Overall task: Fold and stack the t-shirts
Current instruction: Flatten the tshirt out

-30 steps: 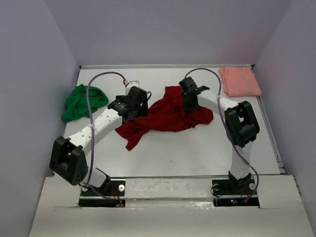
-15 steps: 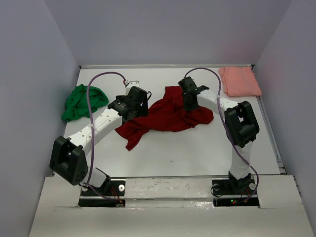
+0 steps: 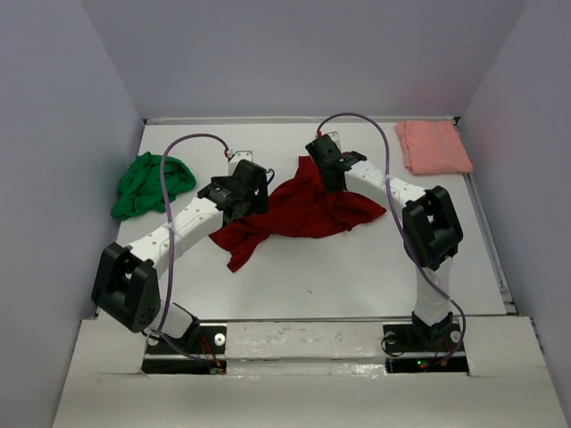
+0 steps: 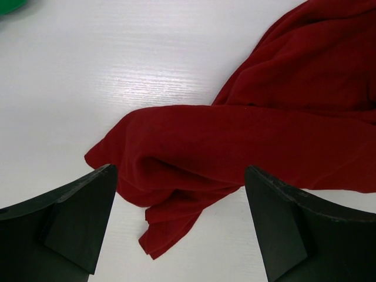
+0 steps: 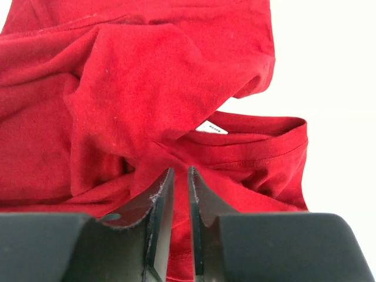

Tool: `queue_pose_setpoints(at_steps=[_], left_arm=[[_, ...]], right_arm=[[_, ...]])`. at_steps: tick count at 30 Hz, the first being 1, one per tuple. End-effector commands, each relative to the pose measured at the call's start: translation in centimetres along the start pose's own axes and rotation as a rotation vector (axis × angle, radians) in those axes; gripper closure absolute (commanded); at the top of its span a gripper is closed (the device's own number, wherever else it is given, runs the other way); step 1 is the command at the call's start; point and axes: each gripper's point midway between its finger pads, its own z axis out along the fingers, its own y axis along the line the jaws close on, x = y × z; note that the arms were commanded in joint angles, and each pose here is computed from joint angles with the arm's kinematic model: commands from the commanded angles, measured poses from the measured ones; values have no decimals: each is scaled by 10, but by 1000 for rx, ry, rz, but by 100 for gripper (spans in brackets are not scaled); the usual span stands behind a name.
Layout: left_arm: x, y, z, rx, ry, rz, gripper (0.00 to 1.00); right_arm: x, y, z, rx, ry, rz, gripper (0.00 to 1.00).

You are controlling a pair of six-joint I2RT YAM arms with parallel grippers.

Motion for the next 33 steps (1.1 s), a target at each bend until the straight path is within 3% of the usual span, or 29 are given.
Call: queue_pose_setpoints(at_steps=[1,2,4,6,33], left_arm=[[-12,-3,-6,27,-39,-36,1],[-14,-4,-7,29,-42,-36,1],[-16,-3,-8,24,-45,-33,1],[-17,-3,-9,23,-45,-30,1],[-16,1,-7,4,-46,-5,1]], right_arm=[[-24,-8,-17,6,-56,19,77],[-24,-7,-16,6,-56,19,76],[-21,-3,-12,-8,-43,3,64],[-21,-2,-10,-11,-41,1,60],[0,-9,19,-65,23,90,63]])
